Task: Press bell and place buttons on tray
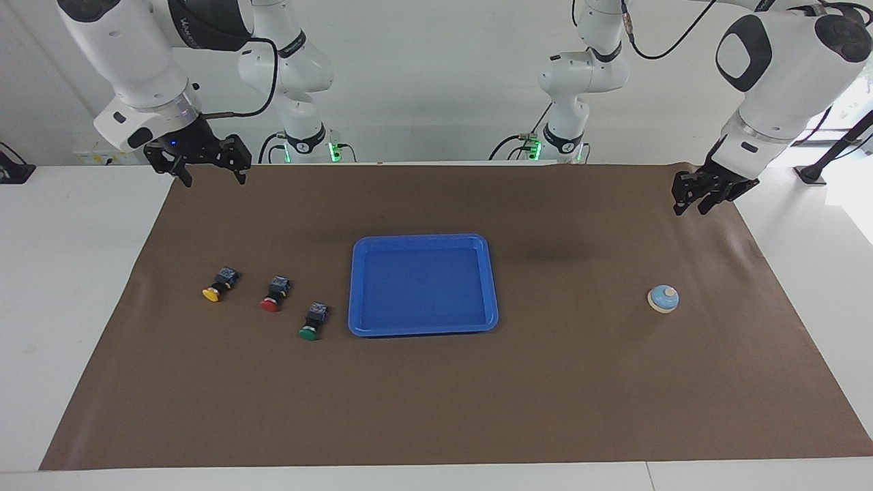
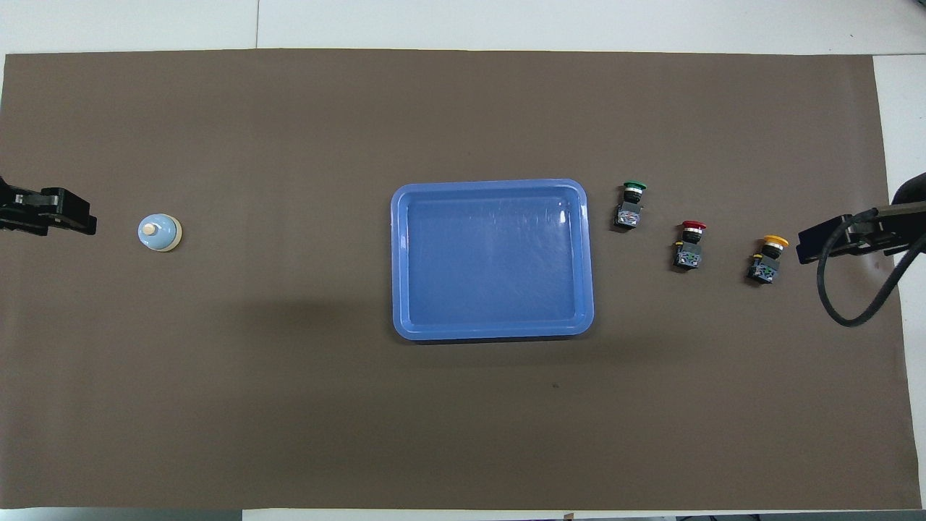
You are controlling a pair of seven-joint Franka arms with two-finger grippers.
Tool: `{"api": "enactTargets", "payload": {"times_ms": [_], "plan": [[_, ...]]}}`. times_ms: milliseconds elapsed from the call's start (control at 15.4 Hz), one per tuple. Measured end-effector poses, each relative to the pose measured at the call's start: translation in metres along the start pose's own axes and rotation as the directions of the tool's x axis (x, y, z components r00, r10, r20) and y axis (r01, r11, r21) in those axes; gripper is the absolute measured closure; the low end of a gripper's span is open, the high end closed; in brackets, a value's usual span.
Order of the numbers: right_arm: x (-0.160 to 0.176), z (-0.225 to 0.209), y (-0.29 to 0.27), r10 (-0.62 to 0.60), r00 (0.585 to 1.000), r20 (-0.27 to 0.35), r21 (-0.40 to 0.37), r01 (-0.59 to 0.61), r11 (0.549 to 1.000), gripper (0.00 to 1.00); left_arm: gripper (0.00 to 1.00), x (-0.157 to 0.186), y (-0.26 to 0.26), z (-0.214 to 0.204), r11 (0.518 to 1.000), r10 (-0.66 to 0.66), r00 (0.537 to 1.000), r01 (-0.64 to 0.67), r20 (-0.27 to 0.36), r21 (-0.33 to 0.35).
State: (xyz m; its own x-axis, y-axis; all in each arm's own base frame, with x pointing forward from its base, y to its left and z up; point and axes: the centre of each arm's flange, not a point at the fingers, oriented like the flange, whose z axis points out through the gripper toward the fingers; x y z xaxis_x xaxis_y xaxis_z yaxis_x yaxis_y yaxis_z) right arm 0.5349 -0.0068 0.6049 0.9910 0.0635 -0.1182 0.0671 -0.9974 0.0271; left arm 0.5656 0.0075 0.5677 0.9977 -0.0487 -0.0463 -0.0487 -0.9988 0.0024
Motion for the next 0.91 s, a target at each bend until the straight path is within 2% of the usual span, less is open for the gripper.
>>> {"api": "enactTargets", "payload": {"times_ms": [195,260,456,716,912], "plan": [[0.0,0.0,0.0,0.0,1.0,0.0,0.0,0.0,1.0,0.0,0.96,0.005,-0.014,0.021,1.0,-0.017,1.0,0.017,0.008,-0.001],[0.0,0.0,0.0,0.0,1.0,0.0,0.0,0.0,1.0,0.0,0.99,0.009,-0.02,0.03,1.0,-0.021,1.0,0.021,0.011,-0.002],[0.0,0.0,0.0,0.0,1.0,0.0,0.0,0.0,1.0,0.0,0.99,0.03,-0.034,0.074,1.0,-0.029,0.999,0.03,0.025,-0.003],[0.0,0.0,0.0,0.0,1.0,0.0,0.0,0.0,1.0,0.0,0.99,0.048,-0.041,0.138,0.999,-0.037,0.999,0.037,0.001,-0.001],[0.0,0.0,0.0,0.0,1.0,0.0,0.0,0.0,1.0,0.0,0.99,0.046,-0.05,0.155,0.999,-0.039,0.999,0.039,-0.014,0.0]]}}
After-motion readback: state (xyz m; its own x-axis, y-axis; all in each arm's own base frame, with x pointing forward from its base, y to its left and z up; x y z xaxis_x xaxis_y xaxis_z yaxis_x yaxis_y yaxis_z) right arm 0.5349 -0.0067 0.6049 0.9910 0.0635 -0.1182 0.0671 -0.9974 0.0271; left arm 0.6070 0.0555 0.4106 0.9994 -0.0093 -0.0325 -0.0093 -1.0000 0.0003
